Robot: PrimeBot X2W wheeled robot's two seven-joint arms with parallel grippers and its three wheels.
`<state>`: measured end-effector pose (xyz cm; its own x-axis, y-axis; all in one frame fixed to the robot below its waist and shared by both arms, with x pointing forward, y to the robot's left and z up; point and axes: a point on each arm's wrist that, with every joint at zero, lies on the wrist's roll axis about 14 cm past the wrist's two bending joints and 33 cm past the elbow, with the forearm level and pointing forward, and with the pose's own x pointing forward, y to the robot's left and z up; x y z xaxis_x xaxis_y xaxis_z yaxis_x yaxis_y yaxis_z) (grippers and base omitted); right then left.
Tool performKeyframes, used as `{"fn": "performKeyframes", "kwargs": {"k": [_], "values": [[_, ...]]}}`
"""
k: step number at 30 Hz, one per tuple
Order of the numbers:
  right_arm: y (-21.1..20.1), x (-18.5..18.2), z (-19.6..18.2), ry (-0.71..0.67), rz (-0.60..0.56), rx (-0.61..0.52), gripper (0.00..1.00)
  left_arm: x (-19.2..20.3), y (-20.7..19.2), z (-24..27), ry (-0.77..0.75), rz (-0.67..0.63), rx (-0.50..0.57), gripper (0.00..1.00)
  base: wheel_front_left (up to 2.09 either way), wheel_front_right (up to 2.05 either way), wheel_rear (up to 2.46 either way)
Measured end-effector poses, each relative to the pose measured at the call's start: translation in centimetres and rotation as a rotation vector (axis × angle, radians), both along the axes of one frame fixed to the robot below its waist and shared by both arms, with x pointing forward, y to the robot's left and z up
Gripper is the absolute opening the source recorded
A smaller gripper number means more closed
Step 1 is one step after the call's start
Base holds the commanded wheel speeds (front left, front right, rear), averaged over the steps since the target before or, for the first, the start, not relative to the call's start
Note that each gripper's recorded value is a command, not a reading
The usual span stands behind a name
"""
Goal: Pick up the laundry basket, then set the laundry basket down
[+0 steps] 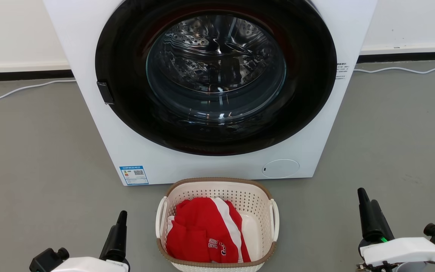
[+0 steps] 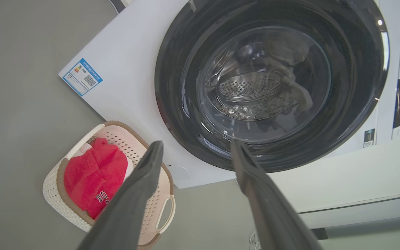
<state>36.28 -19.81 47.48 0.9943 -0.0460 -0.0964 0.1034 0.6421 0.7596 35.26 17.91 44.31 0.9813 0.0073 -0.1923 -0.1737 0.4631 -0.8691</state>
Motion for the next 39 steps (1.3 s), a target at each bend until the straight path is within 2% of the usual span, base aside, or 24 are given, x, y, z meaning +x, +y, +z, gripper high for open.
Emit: {"fn": "performKeyframes", "kwargs": {"k": [18, 39], "values": [[0.4, -0.5, 0.4, -0.016, 0.034, -0.255, 1.00, 0.0, -0.1, 0.5, -0.026, -0.049, 0.267, 1.00, 0.00, 0.00, 0.00], [0.7, -0.4, 1.4, -0.064, 0.066, -0.526, 1.00, 0.1, -0.2, 1.4, -0.073, -0.083, 0.515, 1.00, 0.00, 0.00, 0.00]]}}
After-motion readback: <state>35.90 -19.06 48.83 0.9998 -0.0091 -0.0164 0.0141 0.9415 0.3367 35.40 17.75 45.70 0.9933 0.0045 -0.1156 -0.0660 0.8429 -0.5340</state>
